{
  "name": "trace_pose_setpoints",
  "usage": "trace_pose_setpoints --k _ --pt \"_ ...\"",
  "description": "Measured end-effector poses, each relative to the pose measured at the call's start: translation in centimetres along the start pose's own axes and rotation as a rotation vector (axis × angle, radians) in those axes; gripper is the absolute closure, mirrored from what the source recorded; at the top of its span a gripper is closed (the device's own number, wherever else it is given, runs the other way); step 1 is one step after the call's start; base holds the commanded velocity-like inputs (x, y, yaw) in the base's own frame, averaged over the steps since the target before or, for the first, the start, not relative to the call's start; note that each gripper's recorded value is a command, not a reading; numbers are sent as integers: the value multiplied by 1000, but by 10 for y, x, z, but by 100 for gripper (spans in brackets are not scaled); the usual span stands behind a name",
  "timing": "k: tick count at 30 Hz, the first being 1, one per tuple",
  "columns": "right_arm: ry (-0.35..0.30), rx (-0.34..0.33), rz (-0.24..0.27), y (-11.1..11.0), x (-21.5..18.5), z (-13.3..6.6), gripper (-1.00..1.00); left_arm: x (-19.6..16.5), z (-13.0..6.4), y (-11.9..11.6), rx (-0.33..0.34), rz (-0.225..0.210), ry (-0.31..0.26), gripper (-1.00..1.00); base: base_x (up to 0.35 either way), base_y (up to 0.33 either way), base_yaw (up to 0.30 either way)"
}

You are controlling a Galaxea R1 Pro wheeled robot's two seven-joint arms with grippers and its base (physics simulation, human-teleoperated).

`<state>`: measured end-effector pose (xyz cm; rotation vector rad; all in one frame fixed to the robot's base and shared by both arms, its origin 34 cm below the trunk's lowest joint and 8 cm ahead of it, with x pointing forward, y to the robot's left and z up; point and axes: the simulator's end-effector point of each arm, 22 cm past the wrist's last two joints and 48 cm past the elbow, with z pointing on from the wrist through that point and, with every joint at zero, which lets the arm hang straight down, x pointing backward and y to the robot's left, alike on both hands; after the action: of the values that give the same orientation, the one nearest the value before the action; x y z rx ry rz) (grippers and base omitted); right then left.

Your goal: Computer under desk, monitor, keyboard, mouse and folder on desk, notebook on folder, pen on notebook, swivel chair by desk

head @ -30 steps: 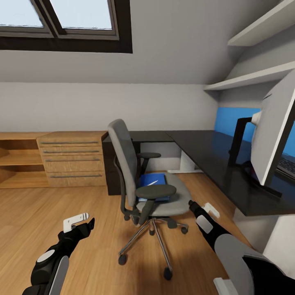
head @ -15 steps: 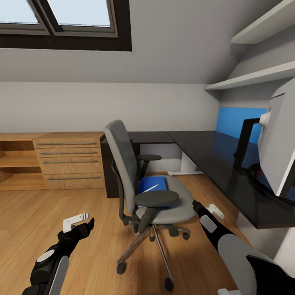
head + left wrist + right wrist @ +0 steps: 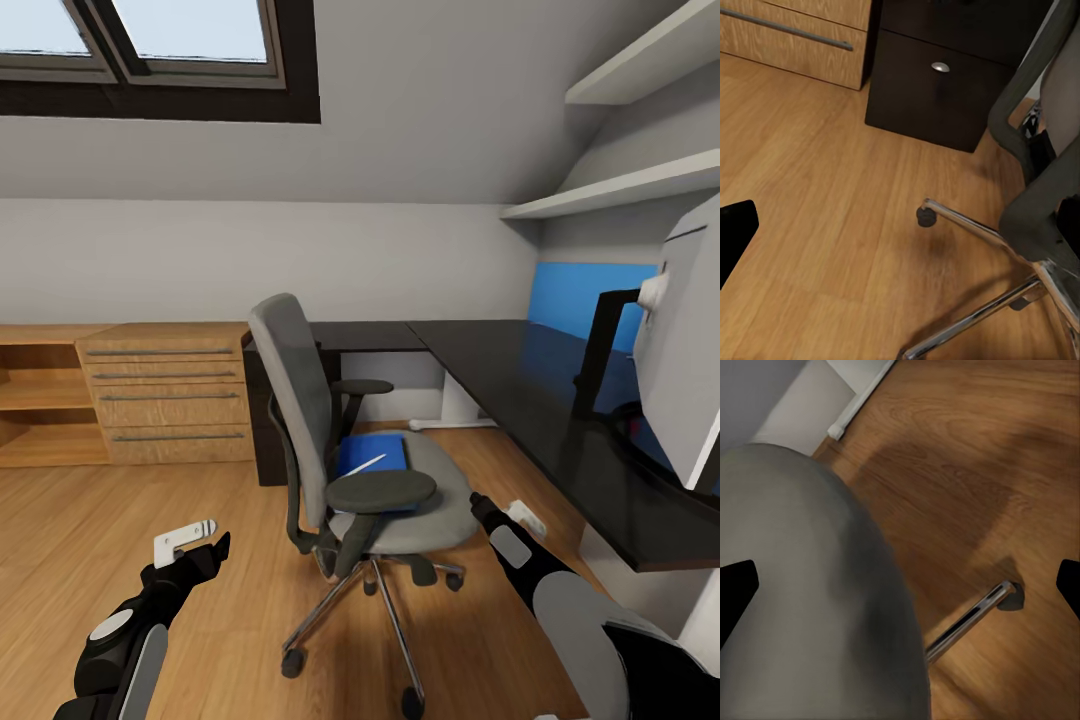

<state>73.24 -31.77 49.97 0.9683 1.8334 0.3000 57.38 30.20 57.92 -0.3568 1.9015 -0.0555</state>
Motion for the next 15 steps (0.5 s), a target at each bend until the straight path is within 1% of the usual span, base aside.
trace_pose_setpoints --k 4,11,15 --pt "4 2 5 -1 0 0 -100 0 0 0 -1 0 0 -100 61 -9 0" --pt "5 3 16 -1 0 0 -100 0 0 0 0 0 -1 -100 222 -1 0" --pt "6 3 16 -2 1 0 -100 0 0 0 0 0 -1 -100 68 0 0"
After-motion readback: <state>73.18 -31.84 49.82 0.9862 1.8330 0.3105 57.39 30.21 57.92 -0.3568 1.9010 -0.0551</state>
